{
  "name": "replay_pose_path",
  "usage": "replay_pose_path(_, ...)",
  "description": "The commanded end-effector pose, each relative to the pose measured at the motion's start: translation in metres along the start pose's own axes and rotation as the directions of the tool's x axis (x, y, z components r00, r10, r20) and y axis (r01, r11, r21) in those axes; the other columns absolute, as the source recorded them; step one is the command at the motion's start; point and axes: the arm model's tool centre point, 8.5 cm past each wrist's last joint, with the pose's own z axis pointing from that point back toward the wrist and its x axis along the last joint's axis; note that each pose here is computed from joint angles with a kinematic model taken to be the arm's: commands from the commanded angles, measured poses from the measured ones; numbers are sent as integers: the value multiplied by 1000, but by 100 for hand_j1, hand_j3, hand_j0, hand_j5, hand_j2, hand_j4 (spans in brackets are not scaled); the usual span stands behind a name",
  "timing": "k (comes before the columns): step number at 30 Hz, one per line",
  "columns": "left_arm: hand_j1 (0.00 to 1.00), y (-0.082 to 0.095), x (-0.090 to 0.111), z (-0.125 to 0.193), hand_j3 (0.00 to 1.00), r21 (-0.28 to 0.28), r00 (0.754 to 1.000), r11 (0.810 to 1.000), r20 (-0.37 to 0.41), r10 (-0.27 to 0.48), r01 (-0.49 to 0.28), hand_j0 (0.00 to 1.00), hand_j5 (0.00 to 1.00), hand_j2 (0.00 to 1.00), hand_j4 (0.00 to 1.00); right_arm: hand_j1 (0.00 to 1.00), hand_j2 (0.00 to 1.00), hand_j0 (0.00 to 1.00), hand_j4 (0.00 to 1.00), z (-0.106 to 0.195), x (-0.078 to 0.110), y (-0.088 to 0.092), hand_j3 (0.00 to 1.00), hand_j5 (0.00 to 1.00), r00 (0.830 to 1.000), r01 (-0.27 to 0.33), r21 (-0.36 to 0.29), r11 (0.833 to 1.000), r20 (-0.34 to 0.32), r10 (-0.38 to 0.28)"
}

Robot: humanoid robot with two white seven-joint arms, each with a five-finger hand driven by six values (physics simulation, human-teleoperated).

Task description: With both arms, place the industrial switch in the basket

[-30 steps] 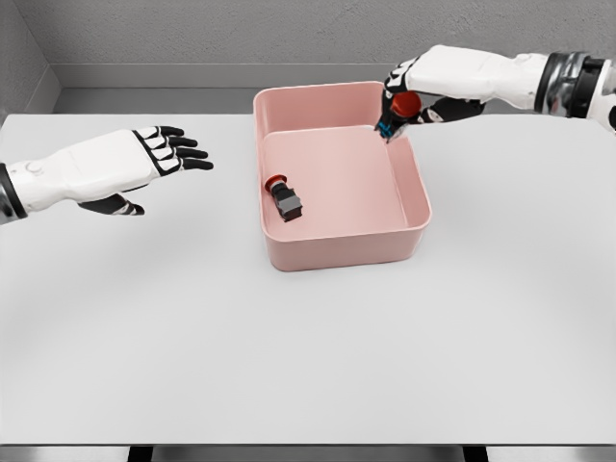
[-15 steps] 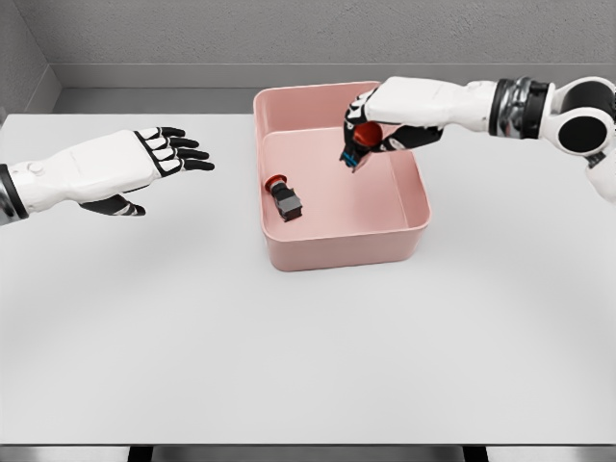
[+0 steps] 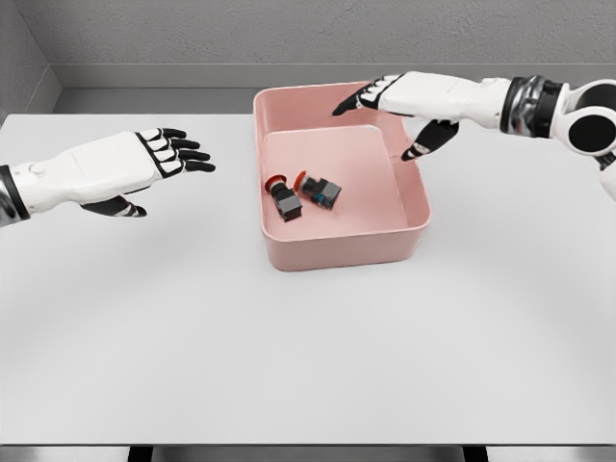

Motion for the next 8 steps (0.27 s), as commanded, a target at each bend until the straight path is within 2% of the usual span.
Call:
replay_pose_path(1, 100, 1, 0, 0, 100, 4, 1000, 1000, -1, 4, -4, 100, 100, 100, 100, 100, 100, 100, 100, 28, -15, -8, 100, 100, 998, 13, -28, 1000, -54, -14)
replay_pose_path(8, 100, 2, 0, 0, 100, 10, 1000, 1000, -1, 4, -4, 100, 100, 100, 100, 100, 100, 100, 100, 76, -40, 7, 100, 100, 986, 58, -54, 997, -152, -65)
